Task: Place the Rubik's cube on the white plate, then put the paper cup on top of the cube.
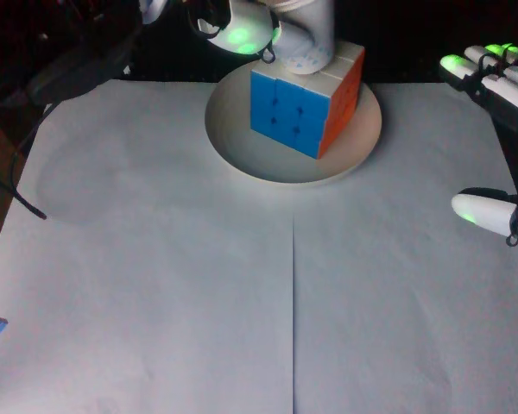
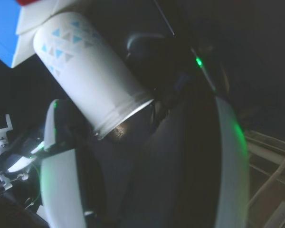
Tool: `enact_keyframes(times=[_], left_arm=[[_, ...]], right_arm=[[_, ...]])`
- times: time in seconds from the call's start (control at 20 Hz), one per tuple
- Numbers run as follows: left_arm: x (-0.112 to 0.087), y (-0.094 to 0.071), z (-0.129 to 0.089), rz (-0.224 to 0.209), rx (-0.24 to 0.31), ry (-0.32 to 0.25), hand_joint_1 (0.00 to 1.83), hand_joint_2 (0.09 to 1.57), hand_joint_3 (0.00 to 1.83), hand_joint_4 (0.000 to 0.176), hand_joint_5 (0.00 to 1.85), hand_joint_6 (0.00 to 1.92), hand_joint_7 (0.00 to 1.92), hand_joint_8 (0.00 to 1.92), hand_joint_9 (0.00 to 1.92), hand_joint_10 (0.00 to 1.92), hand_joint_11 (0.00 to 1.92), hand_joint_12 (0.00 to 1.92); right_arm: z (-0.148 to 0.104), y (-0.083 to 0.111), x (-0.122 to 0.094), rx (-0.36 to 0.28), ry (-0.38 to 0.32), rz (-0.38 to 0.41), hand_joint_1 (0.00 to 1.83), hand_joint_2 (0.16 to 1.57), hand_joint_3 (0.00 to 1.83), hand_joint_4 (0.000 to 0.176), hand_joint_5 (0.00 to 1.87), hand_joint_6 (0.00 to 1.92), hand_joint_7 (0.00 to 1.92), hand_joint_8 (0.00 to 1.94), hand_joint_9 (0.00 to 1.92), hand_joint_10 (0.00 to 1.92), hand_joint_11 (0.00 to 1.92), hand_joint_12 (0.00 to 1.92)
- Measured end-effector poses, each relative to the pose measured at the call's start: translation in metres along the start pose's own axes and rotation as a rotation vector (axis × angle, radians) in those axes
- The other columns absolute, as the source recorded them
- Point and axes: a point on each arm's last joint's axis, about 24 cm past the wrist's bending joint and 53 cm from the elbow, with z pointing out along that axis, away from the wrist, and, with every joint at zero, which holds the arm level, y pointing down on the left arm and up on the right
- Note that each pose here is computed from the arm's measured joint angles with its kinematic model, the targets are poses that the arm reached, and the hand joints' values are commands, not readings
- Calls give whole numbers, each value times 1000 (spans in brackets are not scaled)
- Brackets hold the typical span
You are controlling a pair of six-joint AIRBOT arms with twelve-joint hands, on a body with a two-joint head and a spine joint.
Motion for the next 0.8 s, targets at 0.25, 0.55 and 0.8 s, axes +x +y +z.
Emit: enact_keyframes(times=[0.25, 0.55, 0.8], left_arm=[[3, -1, 1, 1, -1, 6, 797, 1066, 0, 139, 132, 83, 93, 0, 61, 132, 0, 1097], [-1, -1, -3, 2, 5, 0, 627, 1006, 0, 176, 0, 0, 0, 0, 0, 0, 0, 946], [-30, -23, -30, -17, 97, -67, 660, 1050, 10, 176, 0, 0, 0, 0, 0, 0, 0, 0]], right_arm=[[0, 0, 1, 0, 1, 1, 554, 1177, 0, 63, 0, 0, 0, 0, 24, 6, 0, 145], [-1, -2, 2, 5, 6, 0, 542, 1171, 0, 66, 0, 0, 0, 0, 0, 0, 0, 70], [-1, -1, 2, 2, 5, 0, 554, 1170, 0, 77, 0, 0, 0, 0, 32, 6, 0, 193]])
